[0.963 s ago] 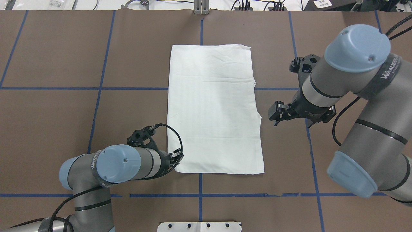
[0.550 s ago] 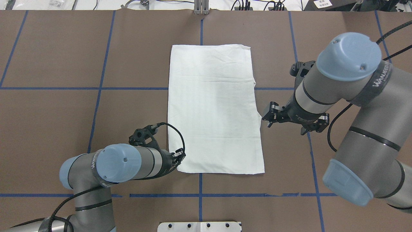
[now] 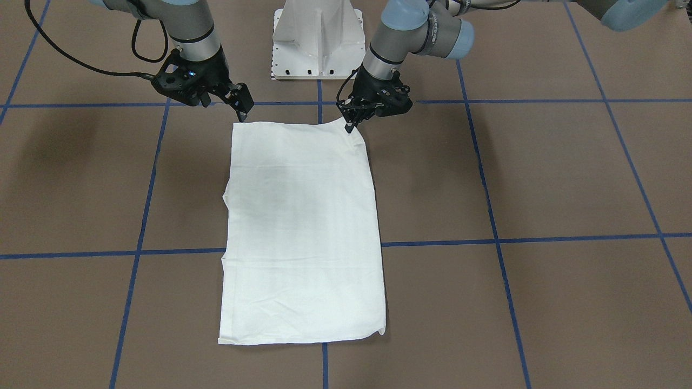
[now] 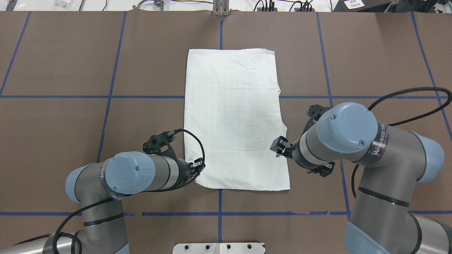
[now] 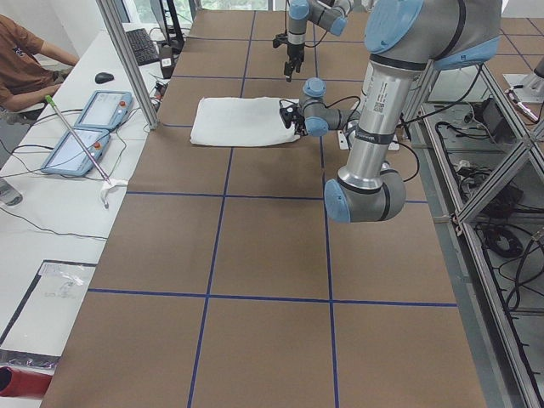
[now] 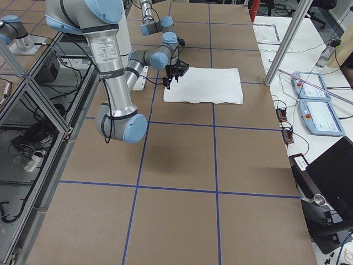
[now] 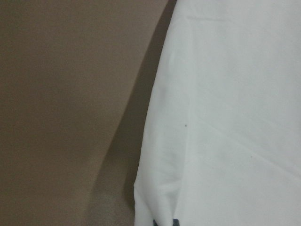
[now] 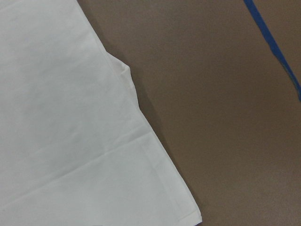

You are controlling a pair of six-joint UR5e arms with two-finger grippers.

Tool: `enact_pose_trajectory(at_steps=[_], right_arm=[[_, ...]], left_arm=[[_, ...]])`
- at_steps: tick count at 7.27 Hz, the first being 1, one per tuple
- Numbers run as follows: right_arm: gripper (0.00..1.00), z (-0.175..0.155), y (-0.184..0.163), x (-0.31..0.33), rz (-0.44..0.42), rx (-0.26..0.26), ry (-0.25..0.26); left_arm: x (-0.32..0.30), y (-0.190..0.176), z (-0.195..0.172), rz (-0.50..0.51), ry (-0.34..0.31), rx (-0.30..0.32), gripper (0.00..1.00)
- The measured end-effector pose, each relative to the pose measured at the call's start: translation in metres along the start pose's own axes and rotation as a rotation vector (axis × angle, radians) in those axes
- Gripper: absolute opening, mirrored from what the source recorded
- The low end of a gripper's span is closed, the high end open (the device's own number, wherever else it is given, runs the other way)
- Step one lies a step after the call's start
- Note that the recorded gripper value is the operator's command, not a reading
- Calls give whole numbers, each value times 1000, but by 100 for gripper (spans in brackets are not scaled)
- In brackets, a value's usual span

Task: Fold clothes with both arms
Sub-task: 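Move the right gripper to the shirt's other near corner beside the left gripper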

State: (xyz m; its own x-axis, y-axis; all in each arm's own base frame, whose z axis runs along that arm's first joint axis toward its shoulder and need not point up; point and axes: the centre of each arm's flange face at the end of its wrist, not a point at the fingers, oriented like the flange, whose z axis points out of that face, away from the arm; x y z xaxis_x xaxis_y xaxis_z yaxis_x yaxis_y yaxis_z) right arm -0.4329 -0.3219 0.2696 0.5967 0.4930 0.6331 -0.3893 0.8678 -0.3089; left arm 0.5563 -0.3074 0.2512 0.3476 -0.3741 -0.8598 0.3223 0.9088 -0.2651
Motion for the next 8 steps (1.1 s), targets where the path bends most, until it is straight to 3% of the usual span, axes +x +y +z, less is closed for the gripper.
enact_pose_trajectory(at_steps=[4,8], right_arm=[[100,50,59,8,56,7,46],[100,79,75,-11,131,39,66]], left_arm=[[4,-5,-4,18,7,5,0],[9,-5,-5,18,14,6,0]])
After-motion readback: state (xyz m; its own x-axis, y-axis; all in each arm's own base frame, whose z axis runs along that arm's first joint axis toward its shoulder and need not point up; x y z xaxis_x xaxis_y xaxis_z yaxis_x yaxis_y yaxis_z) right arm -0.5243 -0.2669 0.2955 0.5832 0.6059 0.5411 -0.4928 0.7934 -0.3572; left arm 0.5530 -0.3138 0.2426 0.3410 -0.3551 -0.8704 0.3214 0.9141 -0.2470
